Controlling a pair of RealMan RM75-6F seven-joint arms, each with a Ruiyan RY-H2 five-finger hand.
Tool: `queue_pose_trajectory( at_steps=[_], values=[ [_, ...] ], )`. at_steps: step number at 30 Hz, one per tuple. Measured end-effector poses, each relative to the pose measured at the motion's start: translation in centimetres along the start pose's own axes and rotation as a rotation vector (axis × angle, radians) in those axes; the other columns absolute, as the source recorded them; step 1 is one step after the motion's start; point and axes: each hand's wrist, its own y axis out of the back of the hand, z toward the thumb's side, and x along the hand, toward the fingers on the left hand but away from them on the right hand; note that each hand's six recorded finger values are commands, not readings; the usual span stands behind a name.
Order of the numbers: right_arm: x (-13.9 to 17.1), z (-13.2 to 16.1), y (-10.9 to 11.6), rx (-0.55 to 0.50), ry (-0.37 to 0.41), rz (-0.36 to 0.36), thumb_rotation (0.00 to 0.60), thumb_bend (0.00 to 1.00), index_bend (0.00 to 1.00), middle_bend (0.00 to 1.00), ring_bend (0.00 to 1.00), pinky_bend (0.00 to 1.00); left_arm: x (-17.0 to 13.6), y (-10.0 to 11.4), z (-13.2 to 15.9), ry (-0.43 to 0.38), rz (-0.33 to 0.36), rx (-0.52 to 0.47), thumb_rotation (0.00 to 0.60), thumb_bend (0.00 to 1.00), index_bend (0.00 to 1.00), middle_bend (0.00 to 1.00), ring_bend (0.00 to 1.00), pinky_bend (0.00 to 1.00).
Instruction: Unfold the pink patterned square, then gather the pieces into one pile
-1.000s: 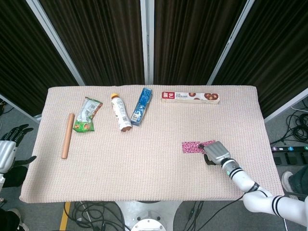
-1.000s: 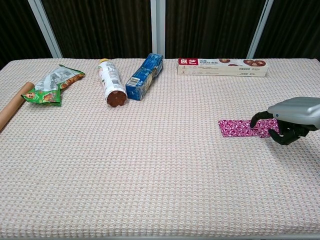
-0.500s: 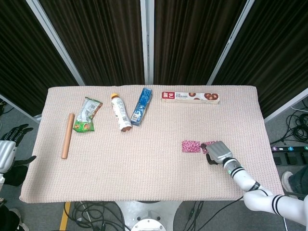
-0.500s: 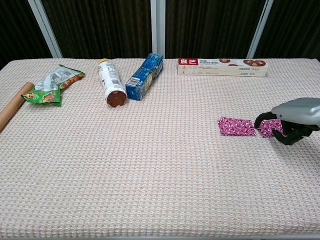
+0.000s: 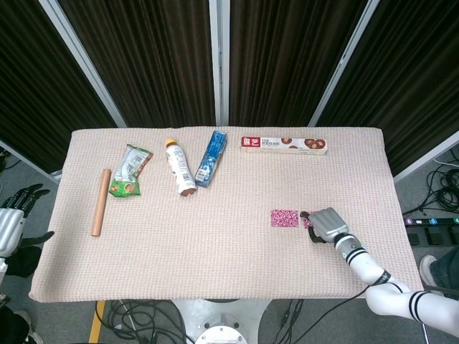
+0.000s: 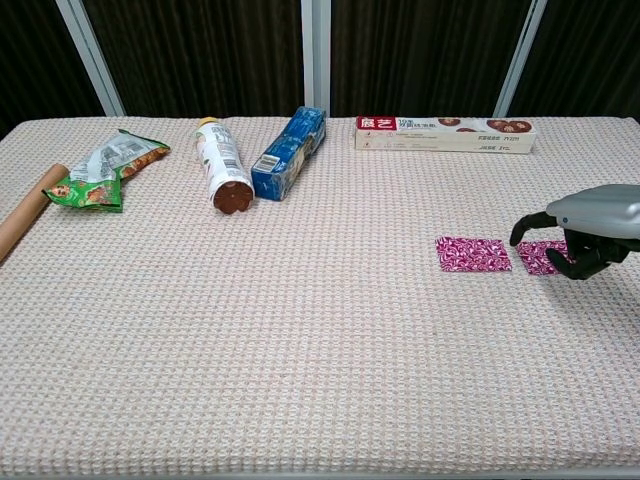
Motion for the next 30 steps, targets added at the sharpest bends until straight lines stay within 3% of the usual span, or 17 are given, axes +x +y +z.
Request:
queue_pose_trajectory(
  at_steps=[13, 30],
  values=[
    [-1.1, 2.5, -0.4, 0.030, 0.058, 0.034, 0.408, 0.64, 0.21, 1.00, 1.00, 1.00, -0.2, 0.2, -0.9, 0.024, 0.005, -0.003, 0.600, 0.05, 0.23, 0.23, 0.17, 0.26],
    [-2.5, 2.9, 0.2, 0.048, 0.043, 0.020, 0.407, 0.64, 0.21, 1.00, 1.00, 1.00, 0.0, 0.2, -1.5, 0.038, 0.004, -0.005, 0.600, 0.05, 0.23, 0.23, 0.16, 0.26]
  ],
)
